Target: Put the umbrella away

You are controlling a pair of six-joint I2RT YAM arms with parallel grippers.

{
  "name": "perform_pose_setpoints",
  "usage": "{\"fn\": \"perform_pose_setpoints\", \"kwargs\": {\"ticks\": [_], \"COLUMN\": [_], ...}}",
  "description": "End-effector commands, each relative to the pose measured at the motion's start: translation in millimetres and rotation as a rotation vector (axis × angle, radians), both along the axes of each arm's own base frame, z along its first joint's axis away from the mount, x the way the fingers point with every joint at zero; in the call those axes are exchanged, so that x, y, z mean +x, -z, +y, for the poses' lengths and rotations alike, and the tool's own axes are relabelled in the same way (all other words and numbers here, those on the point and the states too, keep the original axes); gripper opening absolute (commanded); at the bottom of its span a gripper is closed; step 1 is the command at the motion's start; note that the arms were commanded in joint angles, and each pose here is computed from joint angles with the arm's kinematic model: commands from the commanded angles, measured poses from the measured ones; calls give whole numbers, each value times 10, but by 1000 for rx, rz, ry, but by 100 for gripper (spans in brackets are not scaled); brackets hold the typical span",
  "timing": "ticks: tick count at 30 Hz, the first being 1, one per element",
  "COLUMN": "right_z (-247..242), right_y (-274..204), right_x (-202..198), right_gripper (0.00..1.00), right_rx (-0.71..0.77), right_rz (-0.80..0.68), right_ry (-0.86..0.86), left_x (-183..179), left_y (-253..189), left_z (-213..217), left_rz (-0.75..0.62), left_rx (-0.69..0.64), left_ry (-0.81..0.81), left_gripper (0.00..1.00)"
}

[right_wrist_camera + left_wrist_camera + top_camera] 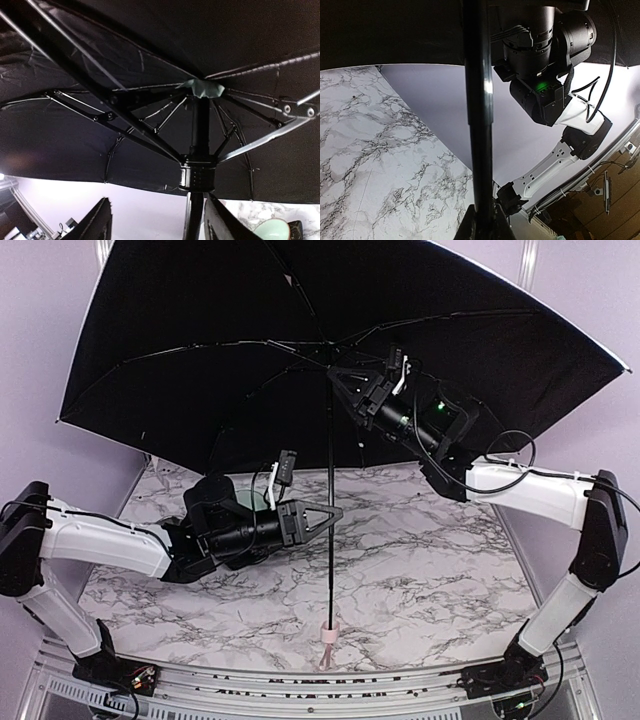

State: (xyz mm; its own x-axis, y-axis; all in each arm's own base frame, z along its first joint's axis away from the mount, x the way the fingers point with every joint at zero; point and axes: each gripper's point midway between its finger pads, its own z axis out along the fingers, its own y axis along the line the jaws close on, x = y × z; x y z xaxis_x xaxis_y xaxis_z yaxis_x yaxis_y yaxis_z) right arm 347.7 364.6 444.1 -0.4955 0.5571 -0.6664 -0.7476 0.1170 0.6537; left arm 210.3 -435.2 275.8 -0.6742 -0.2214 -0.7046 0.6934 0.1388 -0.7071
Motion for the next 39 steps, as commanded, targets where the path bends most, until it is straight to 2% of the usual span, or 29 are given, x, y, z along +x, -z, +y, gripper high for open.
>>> {"fn": "perform_pose_setpoints", "kwargs": {"ticks": [1, 9, 18, 22, 26, 30, 39], "right_z": [-150, -93, -53, -90, -84, -107, -143], "right_y": [-259, -212, 145, 133, 98, 3, -99], "right_x": [-35, 47, 173, 192, 189, 164, 121], "right_gripper": [53, 47, 55, 54, 45, 51, 54], "right_rx": [149, 214, 199, 182, 190, 195, 195], "right_rz": [8, 70, 192, 174, 162, 117, 40], "right_ry": [17, 1, 13, 43, 38, 51, 71], "left_x": [-66, -95, -120, -111, -104, -103, -93], "left_y": [-369, -339, -383, -351, -332, -325, -318], "left_z": [-2, -65, -36, -1, -14, -23, -37], "left_rz": [-99, -106, -150, -171, -162, -162, -160], "left_rx": [-100, -95, -93, -80, -79, -77, -76], "left_ry": [6, 21, 20, 3, 3, 4, 6], "left_gripper": [0, 0, 0, 0, 0, 0, 0]}}
